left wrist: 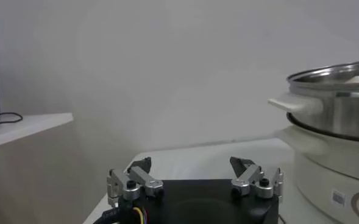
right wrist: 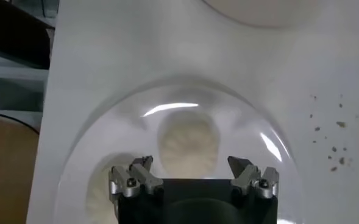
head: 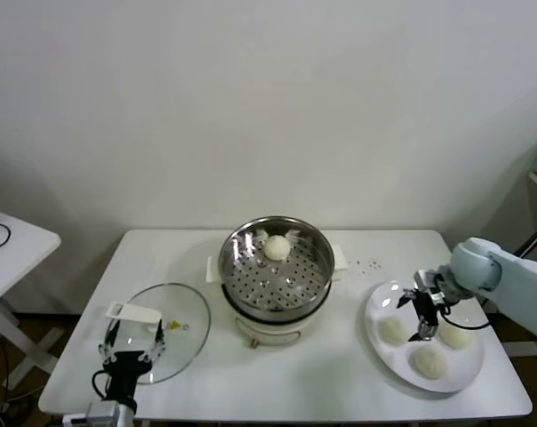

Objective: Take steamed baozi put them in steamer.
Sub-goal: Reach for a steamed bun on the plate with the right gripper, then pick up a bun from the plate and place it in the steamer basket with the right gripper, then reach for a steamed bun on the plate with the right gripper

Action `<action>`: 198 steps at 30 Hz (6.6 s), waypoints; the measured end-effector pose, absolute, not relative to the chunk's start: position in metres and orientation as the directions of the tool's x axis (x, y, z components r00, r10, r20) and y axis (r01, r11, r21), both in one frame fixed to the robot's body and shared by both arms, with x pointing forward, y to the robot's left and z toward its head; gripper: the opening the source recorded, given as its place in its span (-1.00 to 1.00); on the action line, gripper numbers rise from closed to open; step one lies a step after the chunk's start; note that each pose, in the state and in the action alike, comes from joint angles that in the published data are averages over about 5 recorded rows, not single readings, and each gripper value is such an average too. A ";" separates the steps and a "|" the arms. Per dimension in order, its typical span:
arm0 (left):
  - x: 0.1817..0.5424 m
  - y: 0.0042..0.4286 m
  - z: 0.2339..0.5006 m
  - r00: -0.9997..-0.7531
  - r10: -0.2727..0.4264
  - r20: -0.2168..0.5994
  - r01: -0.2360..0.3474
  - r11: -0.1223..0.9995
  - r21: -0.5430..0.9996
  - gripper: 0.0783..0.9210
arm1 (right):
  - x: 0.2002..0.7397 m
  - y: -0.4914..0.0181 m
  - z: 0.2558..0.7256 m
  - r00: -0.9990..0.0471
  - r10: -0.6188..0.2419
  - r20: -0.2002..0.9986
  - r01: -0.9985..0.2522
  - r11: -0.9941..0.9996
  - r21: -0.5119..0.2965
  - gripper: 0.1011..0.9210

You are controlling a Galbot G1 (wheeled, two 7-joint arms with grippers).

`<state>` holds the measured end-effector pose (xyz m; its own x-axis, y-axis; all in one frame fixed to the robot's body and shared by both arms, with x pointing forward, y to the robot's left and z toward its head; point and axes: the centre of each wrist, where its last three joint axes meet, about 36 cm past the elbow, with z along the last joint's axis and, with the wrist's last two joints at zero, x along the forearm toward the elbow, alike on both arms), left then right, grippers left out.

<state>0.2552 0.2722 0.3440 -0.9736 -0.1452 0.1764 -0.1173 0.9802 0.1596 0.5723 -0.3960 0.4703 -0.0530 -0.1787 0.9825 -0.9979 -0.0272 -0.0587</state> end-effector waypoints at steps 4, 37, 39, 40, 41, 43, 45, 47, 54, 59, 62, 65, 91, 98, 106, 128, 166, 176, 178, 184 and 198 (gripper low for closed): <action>0.256 0.272 0.343 -0.973 -0.146 0.178 -0.119 0.980 0.158 0.77 | 0.576 -0.392 0.462 -0.038 -0.171 0.984 -0.999 -0.028 -0.044 0.76; 0.257 0.272 0.345 -0.973 -0.149 0.177 -0.125 0.982 0.141 0.77 | 0.596 -0.394 0.484 -0.054 -0.197 0.979 -0.999 0.011 -0.053 0.43; 0.258 0.272 0.346 -0.974 -0.148 0.174 -0.125 0.982 0.140 0.77 | 0.602 -0.393 0.498 -0.068 -0.211 0.975 -0.998 0.020 -0.066 0.43; 0.258 0.272 0.346 -0.974 -0.148 0.173 -0.124 0.982 0.140 0.77 | 0.605 -0.393 0.506 -0.076 -0.218 0.973 -0.997 0.023 -0.072 0.43; 0.259 0.271 0.347 -0.974 -0.147 0.172 -0.124 0.983 0.139 0.77 | 0.608 -0.392 0.515 -0.083 -0.226 0.971 -0.997 0.027 -0.079 0.44; 0.260 0.271 0.347 -0.975 -0.145 0.170 -0.122 0.983 0.137 0.77 | 0.616 -0.389 0.533 -0.096 -0.243 0.965 -0.995 0.032 -0.091 0.43; 0.261 0.270 0.348 -0.976 -0.142 0.167 -0.120 0.984 0.135 0.77 | 0.624 -0.385 0.553 -0.108 -0.260 0.960 -0.994 0.036 -0.102 0.43; 0.262 0.268 0.349 -0.977 -0.139 0.163 -0.118 0.984 0.132 0.77 | 0.633 -0.379 0.573 -0.122 -0.276 0.953 -0.993 0.038 -0.116 0.43; 0.262 0.263 0.350 -0.979 -0.127 0.157 -0.109 0.987 0.118 0.77 | 0.663 -0.339 0.647 -0.156 -0.338 0.928 -0.987 0.018 -0.160 0.43; 0.259 0.258 0.357 -0.982 -0.112 0.153 -0.099 0.991 0.093 0.77 | 0.679 -0.298 0.687 -0.156 -0.376 0.913 -0.985 -0.011 -0.173 0.43; 0.260 0.257 0.364 -0.985 -0.104 0.139 -0.093 0.992 0.085 0.77 | 0.685 -0.269 0.702 -0.151 -0.392 0.907 -0.983 -0.035 -0.179 0.43; 0.260 0.256 0.370 -0.987 -0.098 0.131 -0.088 0.993 0.077 0.77 | 0.690 -0.239 0.711 -0.142 -0.404 0.904 -0.982 -0.059 -0.181 0.43; 0.258 0.263 0.390 -0.990 -0.103 0.096 -0.099 0.994 0.052 0.77 | 0.690 -0.075 0.621 -0.014 -0.393 0.919 -0.970 -0.218 -0.107 0.43; 0.258 0.264 0.389 -0.990 -0.105 0.097 -0.100 0.994 0.051 0.77 | 0.689 -0.063 0.603 -0.001 -0.385 0.923 -0.968 -0.230 -0.097 0.43; 0.258 0.266 0.387 -0.989 -0.108 0.102 -0.103 0.993 0.052 0.77 | 0.690 -0.052 0.589 0.002 -0.380 0.925 -0.965 -0.243 -0.098 0.43; 0.257 0.269 0.382 -0.987 -0.115 0.113 -0.110 0.992 0.055 0.77 | 0.693 -0.047 0.573 -0.014 -0.370 0.929 -0.959 -0.257 -0.117 0.73; 0.254 0.268 0.378 -0.985 -0.108 0.135 -0.097 0.992 0.082 0.77 | 0.621 -0.332 0.641 -0.016 -0.258 0.966 -0.973 -0.219 -0.075 0.76; 0.248 0.266 0.377 -0.983 -0.114 0.144 -0.102 0.991 0.085 0.77 | 0.574 -0.391 0.572 0.023 -0.202 0.979 -0.985 -0.173 -0.013 0.76; 0.247 0.266 0.376 -0.983 -0.114 0.145 -0.103 0.991 0.083 0.77 | 0.566 -0.398 0.560 0.029 -0.192 0.981 -0.986 -0.166 -0.003 0.76; 0.245 0.265 0.374 -0.982 -0.115 0.150 -0.104 0.991 0.080 0.77 | 0.546 -0.413 0.530 0.042 -0.160 0.986 -0.986 -0.164 0.016 0.76; 0.243 0.267 0.367 -0.979 -0.120 0.167 -0.108 0.991 0.080 0.77 | 0.527 -0.425 0.479 0.061 -0.108 0.992 -0.985 -0.165 0.043 0.76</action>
<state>0.2426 0.2666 0.3673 -0.9786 -0.1201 0.1672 -0.1079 0.9909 0.0803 0.5269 -0.4250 0.4790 0.0610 -0.1084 0.9922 -0.9853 -0.1653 0.0425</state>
